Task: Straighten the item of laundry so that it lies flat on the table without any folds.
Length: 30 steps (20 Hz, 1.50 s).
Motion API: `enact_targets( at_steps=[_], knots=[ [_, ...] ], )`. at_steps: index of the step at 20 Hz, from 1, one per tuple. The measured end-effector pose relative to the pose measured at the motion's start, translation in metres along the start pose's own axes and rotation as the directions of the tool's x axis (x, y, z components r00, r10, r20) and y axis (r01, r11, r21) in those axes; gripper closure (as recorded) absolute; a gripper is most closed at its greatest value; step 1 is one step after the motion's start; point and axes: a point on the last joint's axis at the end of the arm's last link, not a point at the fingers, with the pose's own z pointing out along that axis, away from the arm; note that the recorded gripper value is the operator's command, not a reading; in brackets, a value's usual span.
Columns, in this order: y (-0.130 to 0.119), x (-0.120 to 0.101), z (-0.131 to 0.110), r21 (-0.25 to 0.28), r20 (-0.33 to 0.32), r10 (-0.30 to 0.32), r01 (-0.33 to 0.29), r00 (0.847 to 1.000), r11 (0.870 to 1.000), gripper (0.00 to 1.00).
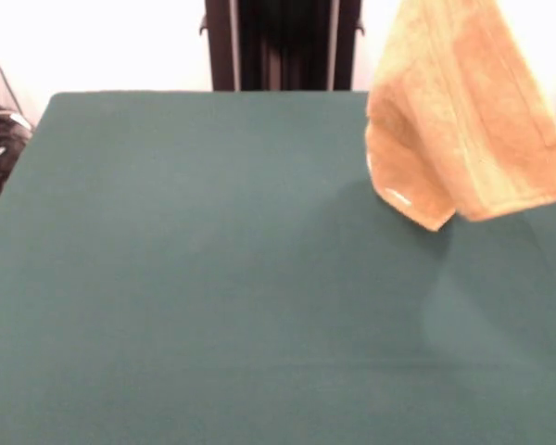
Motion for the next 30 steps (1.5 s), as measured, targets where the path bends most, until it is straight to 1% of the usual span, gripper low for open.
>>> enact_targets(
  at_steps=[4,7,10,13,14,16,17,20,23,25,29,30],
  knots=[
    [0.007,0.014,-0.016,-0.001,-0.021,0.032,-0.032,0.999,0.999,1.00],
    [0.010,0.013,-0.012,-0.003,-0.023,0.070,-0.071,0.997,0.998,1.00],
    [0.008,0.003,-0.001,-0.008,-0.003,0.116,-0.116,0.993,0.993,1.00],
    [0.005,-0.011,0.016,-0.015,0.040,0.143,-0.143,0.989,0.990,1.00],
    [0.003,-0.020,0.027,-0.021,0.072,0.156,-0.155,0.985,0.988,1.00],
    [0.000,-0.028,0.037,-0.023,0.097,0.165,-0.164,0.981,0.986,1.00],
    [-0.001,-0.028,0.038,-0.023,0.100,0.166,-0.164,0.981,0.986,1.00],
    [-0.007,-0.037,0.056,-0.023,0.133,0.177,-0.175,0.975,0.984,1.00],
    [-0.007,-0.038,0.067,-0.016,0.147,0.174,-0.174,0.974,0.985,1.00],
    [-0.004,-0.037,0.070,-0.013,0.144,0.168,-0.168,0.975,0.986,1.00],
    [0.015,-0.027,0.077,-0.005,0.132,0.132,-0.132,0.982,0.991,1.00],
    [0.017,-0.026,0.078,-0.004,0.130,0.129,-0.129,0.983,0.992,1.00]
  ],
)
